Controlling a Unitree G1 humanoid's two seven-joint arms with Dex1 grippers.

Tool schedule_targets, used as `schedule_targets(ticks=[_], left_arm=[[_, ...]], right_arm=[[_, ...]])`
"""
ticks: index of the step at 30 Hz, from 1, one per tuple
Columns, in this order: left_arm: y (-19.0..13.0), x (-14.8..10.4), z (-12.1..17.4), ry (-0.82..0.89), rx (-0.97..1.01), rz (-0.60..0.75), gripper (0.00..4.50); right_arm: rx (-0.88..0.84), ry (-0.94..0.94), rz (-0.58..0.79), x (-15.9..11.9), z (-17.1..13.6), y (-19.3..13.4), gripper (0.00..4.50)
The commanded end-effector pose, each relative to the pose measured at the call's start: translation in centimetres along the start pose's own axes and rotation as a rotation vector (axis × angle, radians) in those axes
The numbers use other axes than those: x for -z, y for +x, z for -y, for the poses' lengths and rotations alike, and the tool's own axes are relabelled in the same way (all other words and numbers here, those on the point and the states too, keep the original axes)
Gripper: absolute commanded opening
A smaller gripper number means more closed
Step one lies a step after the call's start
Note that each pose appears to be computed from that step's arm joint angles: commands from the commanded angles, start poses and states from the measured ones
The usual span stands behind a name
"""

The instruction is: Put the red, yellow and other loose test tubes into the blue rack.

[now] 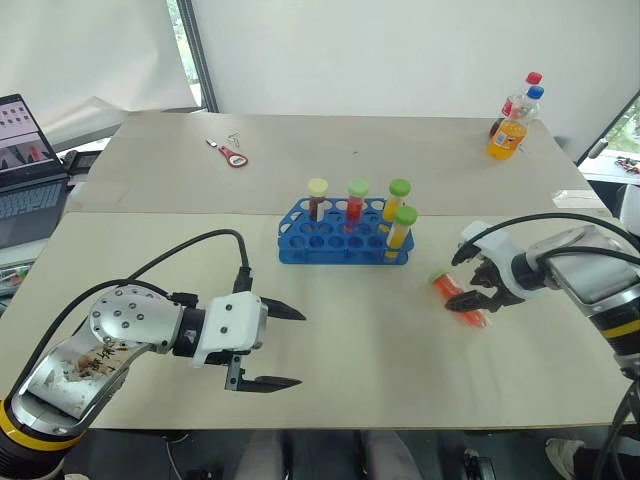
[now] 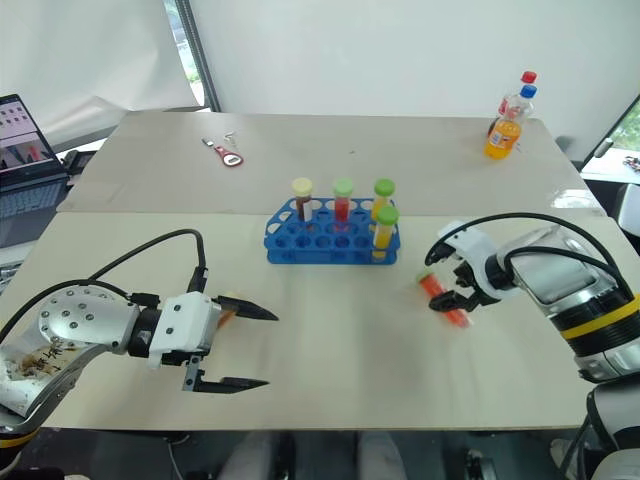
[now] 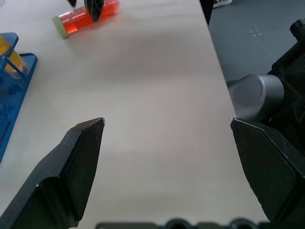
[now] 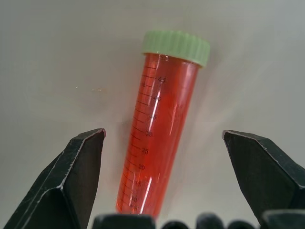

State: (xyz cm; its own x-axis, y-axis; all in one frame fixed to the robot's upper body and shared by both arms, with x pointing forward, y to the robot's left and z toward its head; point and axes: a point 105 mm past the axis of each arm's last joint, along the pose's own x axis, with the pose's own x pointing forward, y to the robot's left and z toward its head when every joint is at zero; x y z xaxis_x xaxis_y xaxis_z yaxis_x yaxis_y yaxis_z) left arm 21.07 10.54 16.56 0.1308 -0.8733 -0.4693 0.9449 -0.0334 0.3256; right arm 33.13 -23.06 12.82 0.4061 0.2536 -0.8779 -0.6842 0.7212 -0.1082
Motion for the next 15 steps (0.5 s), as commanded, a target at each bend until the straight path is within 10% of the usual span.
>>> schedule_targets(ticks=[1,8,15], left_arm=[[0.2,-0.9,0.3,0.024,0.004,0.019,4.50],[0.3,-0.8,-0.1,-0.008,-0.021,0.032,4.50],[-1.2,-1.2,-1.9,-0.090,-0.150,0.141,4.50]], right_arm=[[-0.008,-0.017,0.011,-0.8,0.1,-0.8,3.18],[-0.031,-0.006,0.014,-0.6,-0.4,-1.2,0.95],[-0.130,-0.084,0.154,-2.3,-3.8,-3.9,0.94]])
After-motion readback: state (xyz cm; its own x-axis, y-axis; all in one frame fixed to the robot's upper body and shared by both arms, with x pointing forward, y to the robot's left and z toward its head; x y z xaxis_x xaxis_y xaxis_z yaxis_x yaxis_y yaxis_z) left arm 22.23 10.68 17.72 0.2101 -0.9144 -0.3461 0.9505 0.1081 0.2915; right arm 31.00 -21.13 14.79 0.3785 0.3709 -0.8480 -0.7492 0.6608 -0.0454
